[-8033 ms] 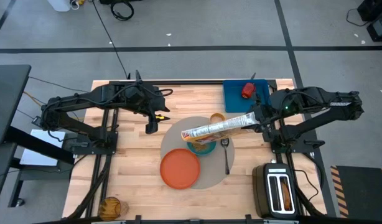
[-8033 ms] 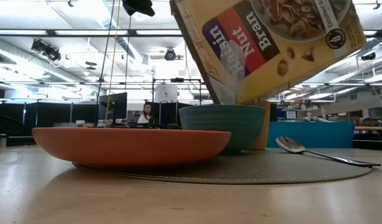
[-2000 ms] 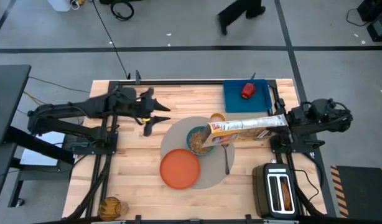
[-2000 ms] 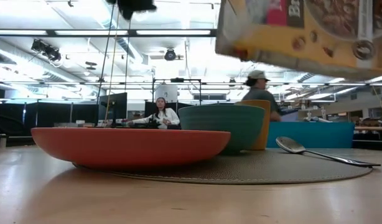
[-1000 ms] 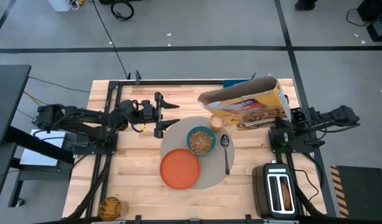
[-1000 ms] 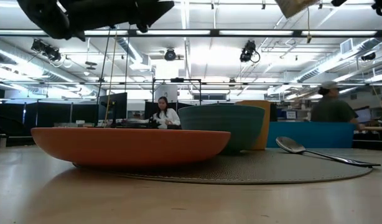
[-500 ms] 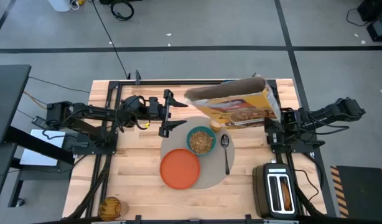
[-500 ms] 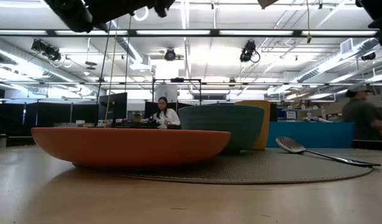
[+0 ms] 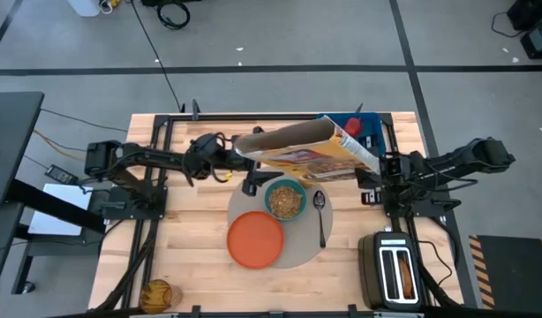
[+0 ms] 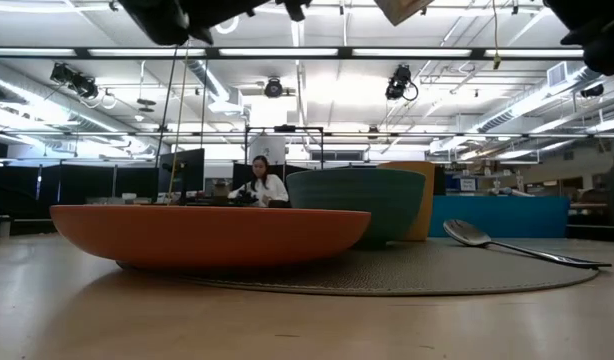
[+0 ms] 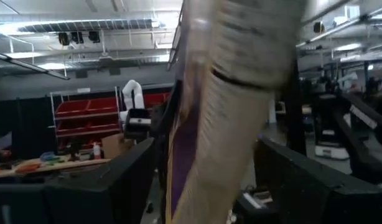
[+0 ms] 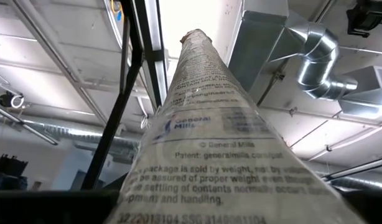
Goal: Arrange a breakfast setting
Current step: Pour the cereal from the cereal box into a bowl
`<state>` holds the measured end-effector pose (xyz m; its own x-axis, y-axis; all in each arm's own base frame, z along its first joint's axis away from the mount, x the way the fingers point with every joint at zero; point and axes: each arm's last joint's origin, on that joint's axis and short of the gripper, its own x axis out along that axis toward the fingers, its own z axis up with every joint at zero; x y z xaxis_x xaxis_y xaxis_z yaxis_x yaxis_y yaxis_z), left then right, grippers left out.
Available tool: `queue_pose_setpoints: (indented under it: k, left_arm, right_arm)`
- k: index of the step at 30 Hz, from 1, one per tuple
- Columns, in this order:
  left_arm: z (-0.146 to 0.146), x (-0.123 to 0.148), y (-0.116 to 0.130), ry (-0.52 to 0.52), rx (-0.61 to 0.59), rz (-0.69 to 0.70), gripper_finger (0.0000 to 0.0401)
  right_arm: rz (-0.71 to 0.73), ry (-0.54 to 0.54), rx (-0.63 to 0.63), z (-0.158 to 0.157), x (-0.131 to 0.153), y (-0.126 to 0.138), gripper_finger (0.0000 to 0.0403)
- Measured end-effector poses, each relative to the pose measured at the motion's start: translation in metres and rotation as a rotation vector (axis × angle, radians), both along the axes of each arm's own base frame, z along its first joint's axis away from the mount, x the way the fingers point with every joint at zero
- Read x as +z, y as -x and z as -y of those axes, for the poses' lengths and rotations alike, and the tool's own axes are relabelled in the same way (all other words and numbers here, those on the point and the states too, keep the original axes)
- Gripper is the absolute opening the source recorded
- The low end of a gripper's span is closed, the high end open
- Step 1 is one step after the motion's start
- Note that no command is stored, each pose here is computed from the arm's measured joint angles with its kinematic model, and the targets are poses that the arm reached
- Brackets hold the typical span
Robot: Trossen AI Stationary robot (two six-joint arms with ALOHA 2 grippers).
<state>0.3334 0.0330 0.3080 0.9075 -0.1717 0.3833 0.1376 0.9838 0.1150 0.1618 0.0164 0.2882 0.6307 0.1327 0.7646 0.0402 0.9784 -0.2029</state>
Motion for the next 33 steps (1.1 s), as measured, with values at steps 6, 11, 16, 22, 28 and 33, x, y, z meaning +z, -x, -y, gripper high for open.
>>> queue_pose_setpoints:
  k: [6,11,16,22,28,33]
  left_arm:
    - [-0.004,0.007,-0.017,0.037,-0.013,0.001,0.0286]
    - [-0.004,0.014,-0.017,0.031,-0.014,0.020,0.0267]
    - [-0.003,0.018,-0.015,0.026,-0.017,0.042,0.0191]
    - [-0.008,0.018,-0.014,0.022,-0.009,0.040,0.0085]
    - [-0.018,0.023,-0.008,0.031,0.011,0.019,0.0079]
    - [-0.025,0.036,0.006,0.004,0.034,-0.025,0.0084]
  right_arm:
    - [-0.024,0.001,-0.015,0.002,-0.002,-0.006,0.0170]
    - [-0.034,0.003,-0.017,0.002,-0.004,-0.008,0.0171]
    - [-0.039,-0.003,-0.033,0.002,-0.005,-0.009,0.0172]
    - [-0.072,-0.035,-0.064,0.003,-0.006,-0.011,0.0184]
    - [-0.168,-0.065,-0.105,0.004,-0.011,-0.015,0.0245]
    - [-0.212,-0.119,-0.196,0.008,-0.007,-0.008,0.0317]
